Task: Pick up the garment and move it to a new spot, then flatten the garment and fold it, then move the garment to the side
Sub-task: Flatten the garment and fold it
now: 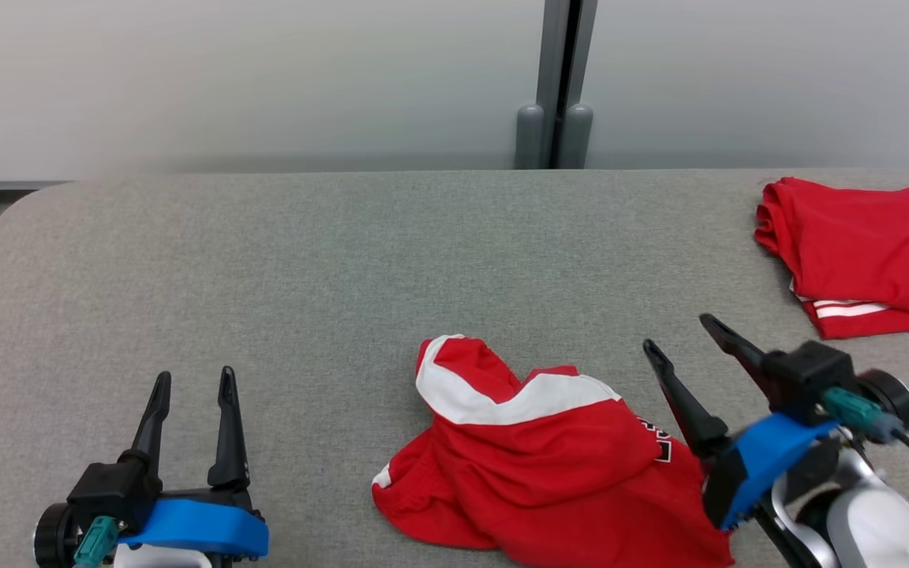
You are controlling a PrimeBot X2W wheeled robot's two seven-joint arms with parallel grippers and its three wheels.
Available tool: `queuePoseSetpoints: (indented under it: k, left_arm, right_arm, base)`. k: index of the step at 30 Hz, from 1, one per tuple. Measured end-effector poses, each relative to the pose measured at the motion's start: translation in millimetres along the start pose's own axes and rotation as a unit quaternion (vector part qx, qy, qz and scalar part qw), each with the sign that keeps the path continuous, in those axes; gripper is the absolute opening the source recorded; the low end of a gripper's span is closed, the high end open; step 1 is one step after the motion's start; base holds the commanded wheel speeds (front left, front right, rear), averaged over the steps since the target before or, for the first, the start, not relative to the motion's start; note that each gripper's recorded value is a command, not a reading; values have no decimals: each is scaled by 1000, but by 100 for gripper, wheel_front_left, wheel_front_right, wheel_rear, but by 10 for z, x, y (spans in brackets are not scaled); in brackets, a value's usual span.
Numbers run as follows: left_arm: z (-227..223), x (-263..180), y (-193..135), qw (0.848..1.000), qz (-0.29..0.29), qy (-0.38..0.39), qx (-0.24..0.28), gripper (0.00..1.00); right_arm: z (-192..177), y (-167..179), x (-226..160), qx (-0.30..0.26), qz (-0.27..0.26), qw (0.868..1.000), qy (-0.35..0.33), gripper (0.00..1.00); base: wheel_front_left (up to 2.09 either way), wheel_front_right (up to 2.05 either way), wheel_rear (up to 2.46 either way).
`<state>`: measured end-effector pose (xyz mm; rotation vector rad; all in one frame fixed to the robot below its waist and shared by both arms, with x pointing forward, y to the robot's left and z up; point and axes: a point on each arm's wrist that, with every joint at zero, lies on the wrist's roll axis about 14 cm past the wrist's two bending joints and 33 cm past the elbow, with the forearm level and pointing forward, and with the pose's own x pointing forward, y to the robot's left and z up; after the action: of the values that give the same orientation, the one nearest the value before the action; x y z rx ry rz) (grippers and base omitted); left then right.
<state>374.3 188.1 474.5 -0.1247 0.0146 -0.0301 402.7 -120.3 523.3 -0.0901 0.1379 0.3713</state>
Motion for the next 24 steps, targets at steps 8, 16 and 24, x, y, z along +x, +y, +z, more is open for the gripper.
queuePoseSetpoints:
  k: [8,16,24]
  left_arm:
    - [4,20,108,1000,16,0,0,100]
    - [-30,-37,271,999,42,6,0,100]
    - [-24,-53,330,999,52,6,-3,100]
  right_arm:
    - [-259,253,433,-14,58,996,59,100]
    - [-879,364,607,-16,87,983,163,100]
    - [-1370,486,523,-19,110,962,250,100]
  base:
    - [0,0,0]
    - [0,0,0]
    - [0,0,0]
